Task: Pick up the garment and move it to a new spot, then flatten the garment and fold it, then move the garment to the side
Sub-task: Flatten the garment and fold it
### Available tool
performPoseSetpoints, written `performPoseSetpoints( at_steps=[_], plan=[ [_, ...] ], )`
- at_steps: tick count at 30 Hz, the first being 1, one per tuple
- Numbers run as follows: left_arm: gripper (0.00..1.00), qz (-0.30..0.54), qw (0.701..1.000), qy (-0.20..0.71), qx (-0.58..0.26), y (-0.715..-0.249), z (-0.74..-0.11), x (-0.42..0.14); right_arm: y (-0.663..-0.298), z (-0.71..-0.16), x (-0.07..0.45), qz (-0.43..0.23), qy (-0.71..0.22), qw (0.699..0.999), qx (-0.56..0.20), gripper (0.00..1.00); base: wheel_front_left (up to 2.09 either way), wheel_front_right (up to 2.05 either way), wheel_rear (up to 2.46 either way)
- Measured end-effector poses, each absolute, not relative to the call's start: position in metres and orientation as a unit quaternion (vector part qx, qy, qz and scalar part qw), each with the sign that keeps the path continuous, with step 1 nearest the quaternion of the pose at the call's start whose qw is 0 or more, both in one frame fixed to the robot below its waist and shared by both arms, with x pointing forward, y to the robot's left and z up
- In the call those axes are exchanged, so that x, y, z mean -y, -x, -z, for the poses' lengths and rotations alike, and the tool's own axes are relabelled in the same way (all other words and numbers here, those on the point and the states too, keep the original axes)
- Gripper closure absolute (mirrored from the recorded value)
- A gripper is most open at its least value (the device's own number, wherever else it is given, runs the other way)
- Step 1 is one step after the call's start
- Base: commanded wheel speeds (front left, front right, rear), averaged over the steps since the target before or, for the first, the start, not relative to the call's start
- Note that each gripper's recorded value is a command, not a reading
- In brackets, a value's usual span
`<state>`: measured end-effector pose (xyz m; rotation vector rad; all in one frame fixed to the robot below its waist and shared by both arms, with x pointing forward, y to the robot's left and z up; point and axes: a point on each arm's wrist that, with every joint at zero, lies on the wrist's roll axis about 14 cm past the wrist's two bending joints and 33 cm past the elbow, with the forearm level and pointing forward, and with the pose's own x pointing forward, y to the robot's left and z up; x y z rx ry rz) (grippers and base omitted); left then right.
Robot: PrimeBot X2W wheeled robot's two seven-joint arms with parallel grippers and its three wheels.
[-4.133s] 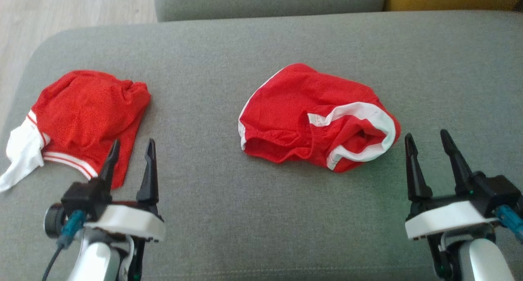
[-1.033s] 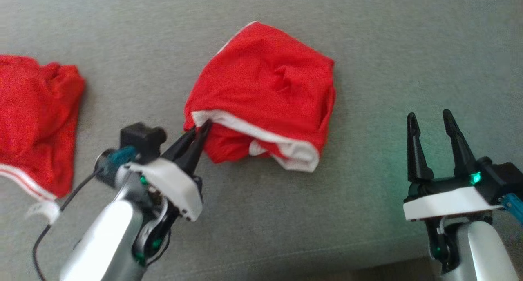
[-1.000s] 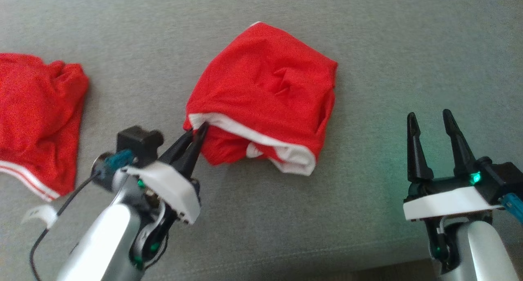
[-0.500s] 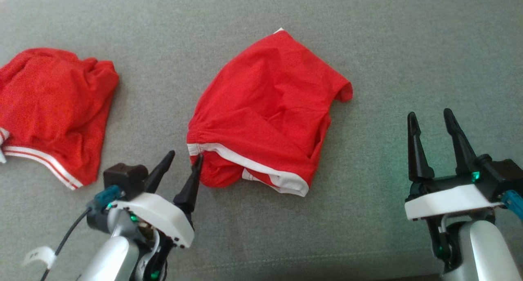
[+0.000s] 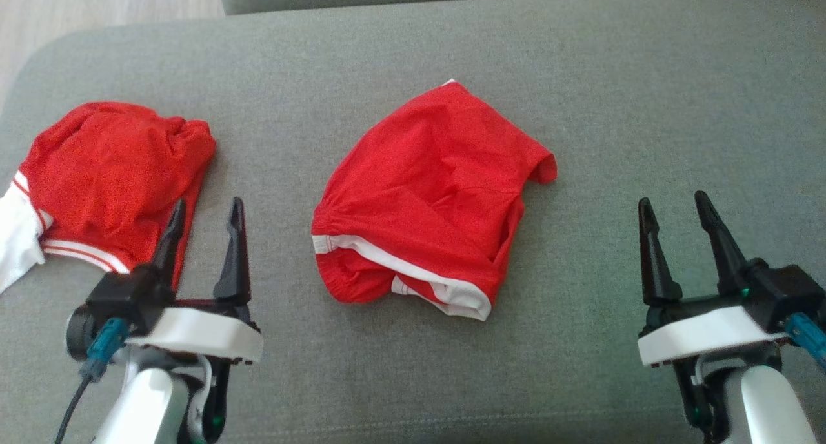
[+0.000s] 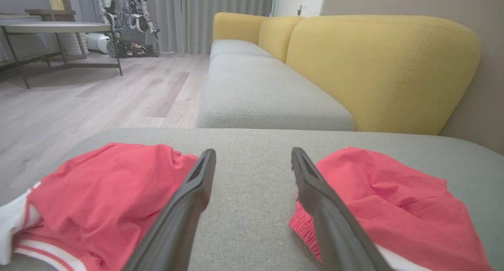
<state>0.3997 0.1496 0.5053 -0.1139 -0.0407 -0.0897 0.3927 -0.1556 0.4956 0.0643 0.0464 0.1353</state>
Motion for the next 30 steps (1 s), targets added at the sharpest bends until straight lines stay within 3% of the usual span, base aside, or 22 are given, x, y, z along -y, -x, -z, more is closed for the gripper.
performPoseSetpoints(
  at_steps=[24, 30],
  plan=[
    [0.00, 0.034, 0.999, 0.030, 0.012, -0.373, -0.498, -0.162, -0.377, -0.496, 0.142, -0.088, -0.030, 0.995, -0.033, 0.00, 0.00, 0.00, 0.00],
    [0.00, 0.033, 0.999, 0.028, 0.006, -0.373, -0.494, -0.164, -0.357, -0.447, 0.083, -0.173, -0.045, 0.975, -0.133, 0.00, 0.00, 0.00, 0.00]
  ],
)
